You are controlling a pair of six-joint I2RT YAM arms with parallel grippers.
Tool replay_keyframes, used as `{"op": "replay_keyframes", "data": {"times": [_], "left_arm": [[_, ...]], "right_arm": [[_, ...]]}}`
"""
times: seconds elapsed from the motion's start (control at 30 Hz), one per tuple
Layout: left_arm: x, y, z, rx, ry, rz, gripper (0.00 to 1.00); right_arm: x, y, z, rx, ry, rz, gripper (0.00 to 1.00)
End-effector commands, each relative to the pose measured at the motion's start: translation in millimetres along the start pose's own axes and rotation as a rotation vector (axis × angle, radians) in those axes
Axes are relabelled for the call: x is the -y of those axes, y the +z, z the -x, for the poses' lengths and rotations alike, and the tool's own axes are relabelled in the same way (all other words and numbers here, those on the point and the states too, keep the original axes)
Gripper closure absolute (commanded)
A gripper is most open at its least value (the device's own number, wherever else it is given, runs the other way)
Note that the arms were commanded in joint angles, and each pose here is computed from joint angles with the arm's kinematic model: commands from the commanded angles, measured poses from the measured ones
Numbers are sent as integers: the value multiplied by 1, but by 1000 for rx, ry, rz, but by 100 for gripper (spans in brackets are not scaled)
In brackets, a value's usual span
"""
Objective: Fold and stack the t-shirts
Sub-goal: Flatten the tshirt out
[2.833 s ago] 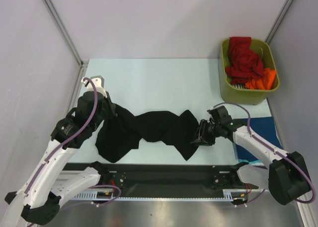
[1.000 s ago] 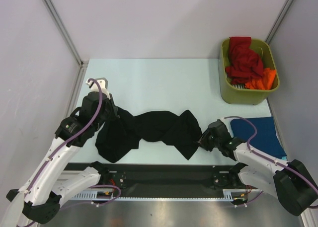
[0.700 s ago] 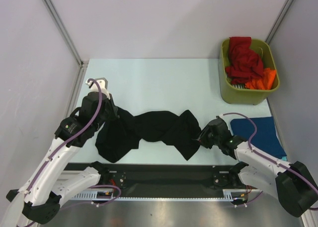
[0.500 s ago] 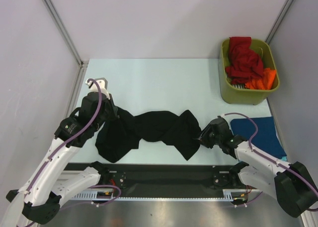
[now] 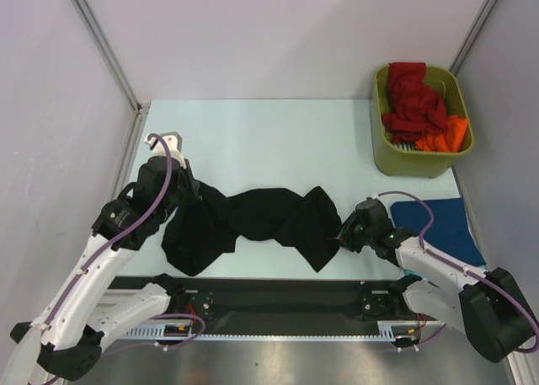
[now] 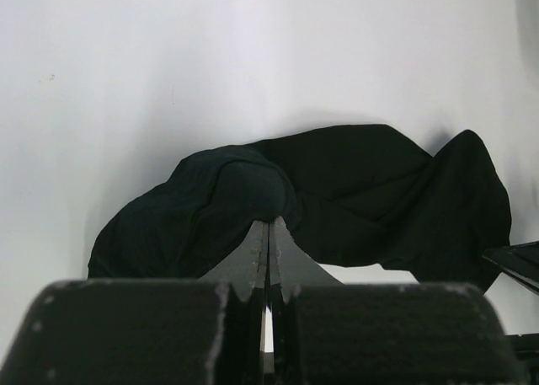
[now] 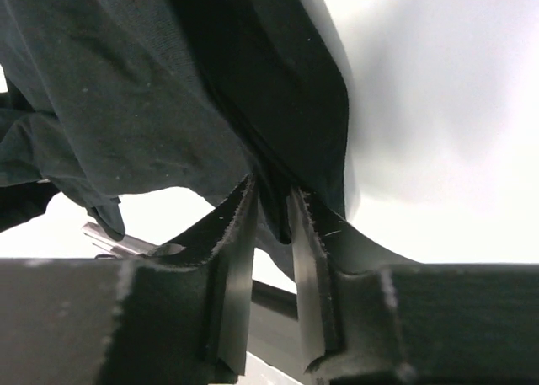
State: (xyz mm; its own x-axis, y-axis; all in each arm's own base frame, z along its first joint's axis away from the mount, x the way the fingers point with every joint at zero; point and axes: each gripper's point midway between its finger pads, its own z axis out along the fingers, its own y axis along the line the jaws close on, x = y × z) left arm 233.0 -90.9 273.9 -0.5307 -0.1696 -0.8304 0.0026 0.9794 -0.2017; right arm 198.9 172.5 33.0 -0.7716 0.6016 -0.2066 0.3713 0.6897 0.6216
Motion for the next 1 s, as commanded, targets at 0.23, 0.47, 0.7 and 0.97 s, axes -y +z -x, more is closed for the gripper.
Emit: {"op": "replay_keyframes", "data": {"times": [0.23, 0.47, 0.7, 0.97], "left_arm": [[-1, -8, 20, 66, -26, 0, 100], [-4, -32, 70, 206, -27, 27, 100], [-11, -42, 162, 504, 12, 110, 100], [-3, -79, 311, 945, 143, 138, 100]], "right_arm": [[-39, -15, 16, 17, -69, 122, 100], [-104, -51, 79, 141, -186, 232, 100], [-211, -100, 208, 352, -205, 390, 100], [-353, -178, 347, 632, -315, 635, 100]]}}
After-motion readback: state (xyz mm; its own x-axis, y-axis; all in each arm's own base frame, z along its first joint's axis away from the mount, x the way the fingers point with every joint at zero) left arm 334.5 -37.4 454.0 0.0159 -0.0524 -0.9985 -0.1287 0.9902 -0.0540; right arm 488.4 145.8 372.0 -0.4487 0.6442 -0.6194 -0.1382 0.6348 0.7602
